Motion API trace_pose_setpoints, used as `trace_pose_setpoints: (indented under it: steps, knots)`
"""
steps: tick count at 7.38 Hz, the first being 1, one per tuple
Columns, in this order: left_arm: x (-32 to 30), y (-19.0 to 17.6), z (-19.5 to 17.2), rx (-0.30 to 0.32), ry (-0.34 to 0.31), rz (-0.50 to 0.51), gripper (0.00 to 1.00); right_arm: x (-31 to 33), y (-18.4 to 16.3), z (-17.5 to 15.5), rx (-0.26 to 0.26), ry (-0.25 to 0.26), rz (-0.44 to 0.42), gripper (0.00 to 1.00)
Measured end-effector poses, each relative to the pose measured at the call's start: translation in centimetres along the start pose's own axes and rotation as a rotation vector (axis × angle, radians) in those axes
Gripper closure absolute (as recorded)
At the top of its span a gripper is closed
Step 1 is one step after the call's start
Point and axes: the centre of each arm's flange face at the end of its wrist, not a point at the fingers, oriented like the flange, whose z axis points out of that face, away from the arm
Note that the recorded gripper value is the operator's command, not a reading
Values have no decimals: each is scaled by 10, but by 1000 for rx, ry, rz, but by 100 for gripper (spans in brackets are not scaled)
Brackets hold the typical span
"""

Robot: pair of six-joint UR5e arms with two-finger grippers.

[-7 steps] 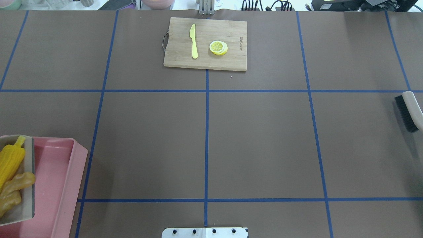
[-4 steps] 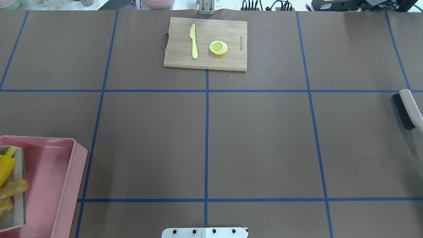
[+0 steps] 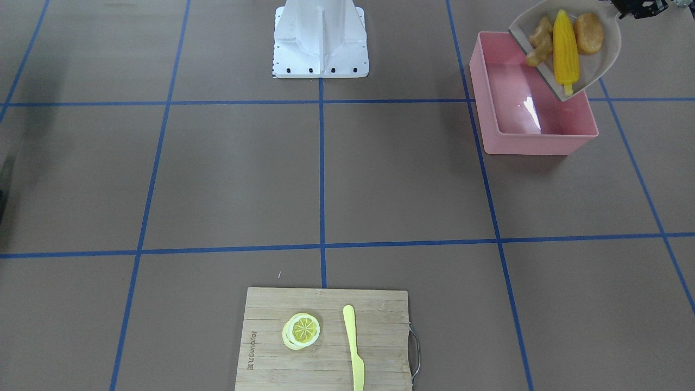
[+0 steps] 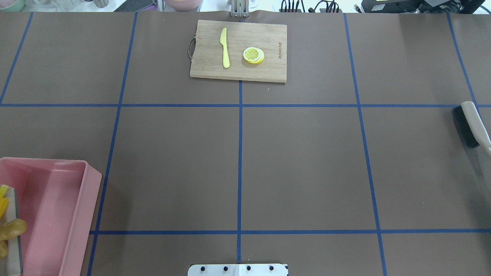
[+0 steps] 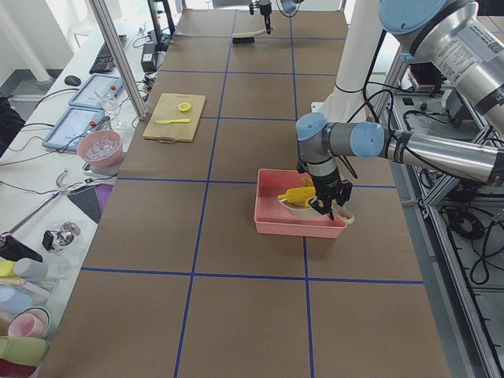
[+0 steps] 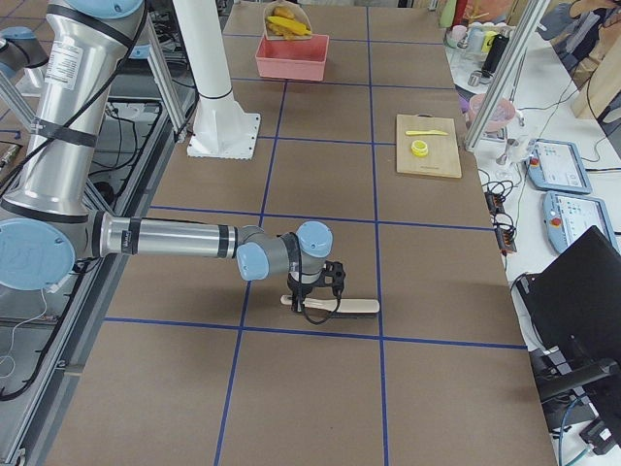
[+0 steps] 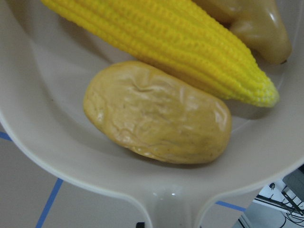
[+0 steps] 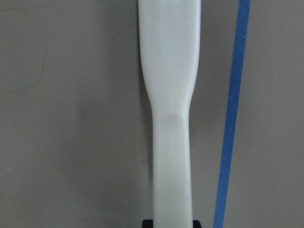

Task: Sweep and dump trash into bin
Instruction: 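Tip the dustpan over the pink bin with the left gripper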

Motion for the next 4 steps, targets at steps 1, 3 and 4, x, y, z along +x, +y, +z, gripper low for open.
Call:
trace_pose_setpoints:
  steps: [1, 3, 4]
  knots:
    - [2, -1, 1, -41, 27, -21, 100, 0, 0, 0, -1, 0, 0, 27]
    - [5, 3, 7, -125, 81, -68, 100, 0, -1, 0, 0, -1, -7, 19]
    - [7, 5, 7, -149, 96, -83, 100, 0, -1, 0, 0, -1, -9, 10]
